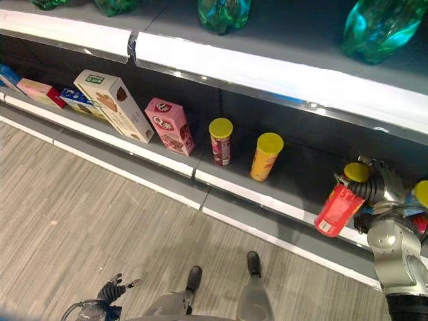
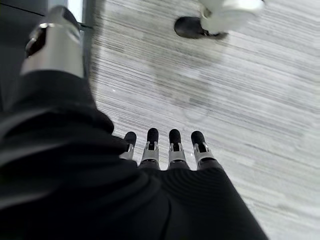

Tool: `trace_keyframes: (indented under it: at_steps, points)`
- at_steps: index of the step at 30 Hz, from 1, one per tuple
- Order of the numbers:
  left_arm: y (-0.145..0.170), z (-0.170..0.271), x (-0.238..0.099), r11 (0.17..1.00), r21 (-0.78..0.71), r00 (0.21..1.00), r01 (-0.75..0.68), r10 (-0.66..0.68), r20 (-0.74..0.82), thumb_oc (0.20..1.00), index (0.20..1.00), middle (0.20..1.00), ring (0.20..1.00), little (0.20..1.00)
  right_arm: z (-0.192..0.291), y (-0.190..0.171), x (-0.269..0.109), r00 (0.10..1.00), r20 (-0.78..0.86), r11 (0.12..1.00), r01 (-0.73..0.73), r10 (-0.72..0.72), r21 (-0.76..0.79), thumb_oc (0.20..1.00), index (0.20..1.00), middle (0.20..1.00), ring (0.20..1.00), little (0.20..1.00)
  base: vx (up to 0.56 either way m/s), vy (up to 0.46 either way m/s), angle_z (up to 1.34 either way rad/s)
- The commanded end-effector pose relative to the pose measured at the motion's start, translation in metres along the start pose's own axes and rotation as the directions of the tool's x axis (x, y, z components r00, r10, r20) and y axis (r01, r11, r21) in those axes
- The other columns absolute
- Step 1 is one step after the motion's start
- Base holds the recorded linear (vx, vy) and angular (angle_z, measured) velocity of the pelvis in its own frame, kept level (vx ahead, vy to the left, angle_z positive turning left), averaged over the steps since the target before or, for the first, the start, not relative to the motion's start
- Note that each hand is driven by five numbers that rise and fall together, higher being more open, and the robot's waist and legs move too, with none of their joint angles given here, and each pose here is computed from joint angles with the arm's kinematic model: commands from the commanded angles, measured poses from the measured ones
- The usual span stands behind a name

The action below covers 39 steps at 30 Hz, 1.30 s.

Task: Put the goods on the table back onto the shelves and tidy them up.

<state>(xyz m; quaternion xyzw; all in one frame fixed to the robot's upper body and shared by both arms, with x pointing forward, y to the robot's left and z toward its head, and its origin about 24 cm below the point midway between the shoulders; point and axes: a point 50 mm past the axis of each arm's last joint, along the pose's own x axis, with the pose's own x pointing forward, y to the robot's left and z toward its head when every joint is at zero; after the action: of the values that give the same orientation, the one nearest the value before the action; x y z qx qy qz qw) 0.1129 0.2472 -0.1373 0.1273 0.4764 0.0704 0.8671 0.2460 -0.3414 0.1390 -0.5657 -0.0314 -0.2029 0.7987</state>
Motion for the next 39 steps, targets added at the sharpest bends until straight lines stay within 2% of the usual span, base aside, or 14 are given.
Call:
trace_keyframes:
  at_steps: [1,7,12,22,28,39]
  points:
    - [0.016,0.007,0.002,0.996,0.082,0.998,-0.041,0.038,0.041,1.000,1.000,1.000,1.000,1.000,0.027,-0.051,0.030,0.966,0.153,0.971,0.222,-0.207,-0.088,0.200,0.200,0.200,0.200,0.200,-0.04,0.049,-0.07]
    - [0.003,0.025,0.005,0.995,0.094,0.995,-0.013,0.003,0.102,1.000,1.000,1.000,1.000,1.000,0.044,-0.073,0.051,0.921,0.196,0.931,0.357,-0.335,-0.084,0.200,0.200,0.200,0.200,0.200,-0.05,0.061,-0.11]
    - [-0.008,0.039,0.005,0.995,0.094,0.987,0.015,-0.029,0.158,1.000,1.000,1.000,1.000,1.000,0.067,-0.078,0.058,0.877,0.248,0.905,0.426,-0.411,-0.007,0.200,0.200,0.200,0.200,0.200,-0.03,0.111,-0.17]
    - [0.004,0.067,0.005,0.999,0.045,0.966,-0.028,0.016,0.259,1.000,1.000,1.000,1.000,1.000,0.108,-0.077,0.060,0.823,0.364,0.896,0.435,-0.437,0.092,0.200,0.200,0.200,0.200,0.200,0.00,0.016,-0.50]
    - [0.010,0.066,0.006,0.997,0.057,0.967,-0.060,0.044,0.251,1.000,1.000,1.000,1.000,1.000,0.122,-0.083,0.060,0.787,0.403,0.877,0.470,-0.467,0.099,0.200,0.200,0.200,0.200,0.200,0.01,-0.009,-0.16]
    - [0.002,0.087,0.007,0.994,0.098,0.950,-0.058,0.025,0.311,1.000,1.000,1.000,1.000,1.000,0.127,-0.124,0.062,0.674,0.397,0.759,0.644,-0.623,0.096,0.200,0.200,0.200,0.200,0.200,-0.03,-0.018,0.00]
